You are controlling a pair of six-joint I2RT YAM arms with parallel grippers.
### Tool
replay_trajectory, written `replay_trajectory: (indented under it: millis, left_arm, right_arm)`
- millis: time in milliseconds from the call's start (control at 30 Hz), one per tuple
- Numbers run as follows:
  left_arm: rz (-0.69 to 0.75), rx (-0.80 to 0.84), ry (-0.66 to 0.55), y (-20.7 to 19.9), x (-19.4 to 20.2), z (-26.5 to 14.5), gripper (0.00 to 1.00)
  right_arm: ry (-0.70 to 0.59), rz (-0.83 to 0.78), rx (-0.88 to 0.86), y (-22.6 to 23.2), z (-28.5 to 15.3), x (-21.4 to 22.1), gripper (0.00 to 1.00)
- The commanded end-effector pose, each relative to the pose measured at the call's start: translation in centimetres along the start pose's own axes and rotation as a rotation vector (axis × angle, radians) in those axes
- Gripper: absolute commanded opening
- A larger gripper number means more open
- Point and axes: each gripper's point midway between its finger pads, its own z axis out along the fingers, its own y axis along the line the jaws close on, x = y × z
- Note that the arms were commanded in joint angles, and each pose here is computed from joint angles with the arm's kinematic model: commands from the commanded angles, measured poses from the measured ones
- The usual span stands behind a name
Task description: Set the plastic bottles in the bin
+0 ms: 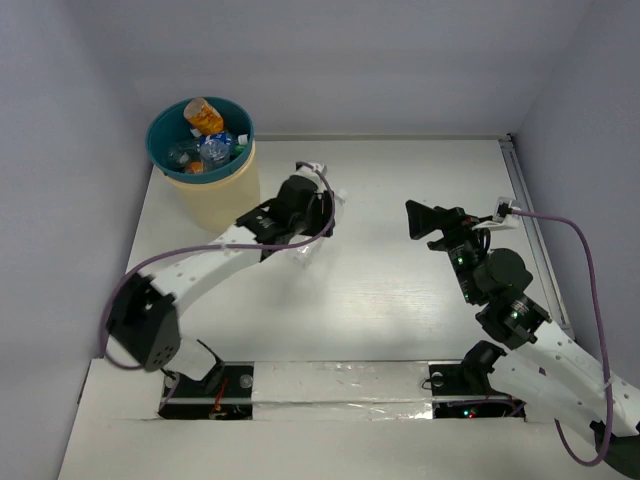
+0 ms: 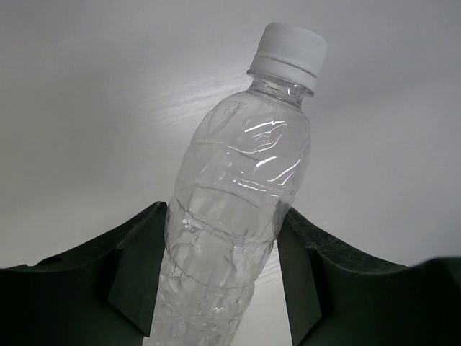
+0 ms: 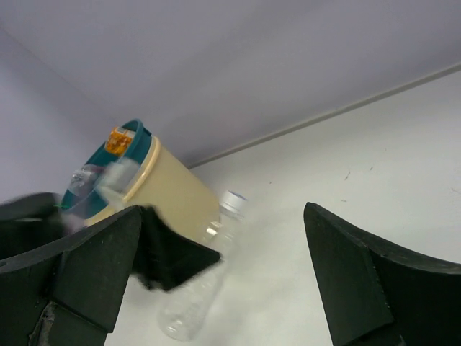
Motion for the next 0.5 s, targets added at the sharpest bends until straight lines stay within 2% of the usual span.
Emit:
replay_trajectory:
  millis: [0,33,67,100,167,200,233,300,333,400,433,467]
  left_arm:
    - [-0.053,0.143,-0.343,-3.3,-11.4,-10.7,0.35]
    - [-0.052,0.137,-0.430,-3.2,-14.9,-13.7,0.35]
    - [-0.058,0.087,-0.443,-1.6,-16.0,-15.1,0.34]
    - [-0.069,0.098,-0.534,-1.4,-19.4,-18.6,0.34]
    - [-0.056,0.073,-0.599,0.0,-22.0,-21.6,0.34]
    - [-0.073,0.040,-0.684,1.6,-25.1,-24.3,0.34]
    - [-0.074,0.012,-0.719,2.7,-26.4,-25.6,0.34]
    - [-0.076,-0.085,-0.736,5.5,-28.4,-25.6,0.34]
    - [-0.102,-0.167,-0.813,8.1,-30.7,-28.3,0.34]
    - [-0.107,-0.286,-0.801,11.3,-32.1,-26.8,0.34]
    - [-0.133,-0.353,-0.841,13.4,-33.2,-28.1,0.34]
    - [-0.144,-0.384,-0.839,14.6,-33.6,-27.6,0.34]
  right_arm:
    - [-0.043,0.005,-0.004,0.8,-0.1,-2.1,1.00]
    - [-0.037,0.017,0.003,0.7,-0.1,-2.0,1.00]
    - [-0.036,0.022,0.007,0.6,-0.1,-1.9,0.99]
    - [-0.036,0.023,0.009,0.5,-0.1,-1.7,0.99]
    - [-0.036,0.034,-0.004,0.7,0.0,-1.7,0.99]
    - [-0.032,0.035,-0.007,0.8,0.0,-1.5,0.99]
    - [-0.031,0.040,-0.015,0.9,0.1,-1.4,0.99]
    - [-0.014,0.041,-0.041,1.4,0.2,-1.0,0.99]
    - [-0.001,0.040,-0.047,1.6,0.4,-0.5,0.99]
    - [0.020,0.039,-0.066,1.9,0.5,0.0,0.99]
    - [0.029,0.036,-0.069,1.9,0.4,0.3,0.99]
    - [0.035,0.032,-0.071,1.8,0.4,0.6,0.99]
